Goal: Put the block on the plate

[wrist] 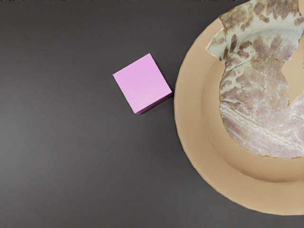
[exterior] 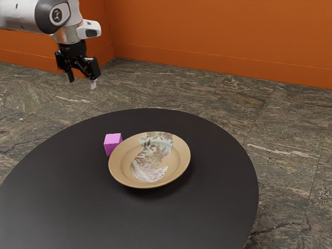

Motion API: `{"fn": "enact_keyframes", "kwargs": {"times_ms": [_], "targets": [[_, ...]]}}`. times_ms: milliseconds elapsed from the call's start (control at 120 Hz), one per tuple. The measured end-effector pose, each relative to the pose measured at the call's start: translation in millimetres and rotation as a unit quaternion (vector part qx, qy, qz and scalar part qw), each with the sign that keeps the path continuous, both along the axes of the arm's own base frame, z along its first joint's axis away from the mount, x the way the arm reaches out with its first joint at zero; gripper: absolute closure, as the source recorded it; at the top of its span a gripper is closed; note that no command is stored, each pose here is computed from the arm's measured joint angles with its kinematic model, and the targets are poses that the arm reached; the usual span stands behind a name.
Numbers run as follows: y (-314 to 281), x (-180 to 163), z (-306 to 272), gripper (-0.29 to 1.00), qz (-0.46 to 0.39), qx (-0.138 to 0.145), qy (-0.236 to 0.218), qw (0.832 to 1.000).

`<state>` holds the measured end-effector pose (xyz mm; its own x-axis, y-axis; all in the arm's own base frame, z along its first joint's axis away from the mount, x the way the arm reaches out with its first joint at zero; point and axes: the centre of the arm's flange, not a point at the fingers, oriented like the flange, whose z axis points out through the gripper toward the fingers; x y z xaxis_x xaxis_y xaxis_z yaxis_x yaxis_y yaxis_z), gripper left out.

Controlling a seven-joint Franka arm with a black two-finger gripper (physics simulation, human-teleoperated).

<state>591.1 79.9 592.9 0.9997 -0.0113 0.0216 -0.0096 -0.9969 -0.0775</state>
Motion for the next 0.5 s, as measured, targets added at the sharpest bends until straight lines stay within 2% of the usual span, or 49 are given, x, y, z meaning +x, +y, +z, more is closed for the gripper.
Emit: {"fn": "enact_keyframes", "kwargs": {"times_ms": [275,375,500], "targets": [[1.1,1.2,-1.1,0.0,-0.008,0.0,0.0,1.0],[5.8,5.4,-9.4,0.0,-0.001,-0.018,0.002,1.0],[18.1,27.6,-35.1,0.0,0.035,-0.044,0.008,0.998]]}}
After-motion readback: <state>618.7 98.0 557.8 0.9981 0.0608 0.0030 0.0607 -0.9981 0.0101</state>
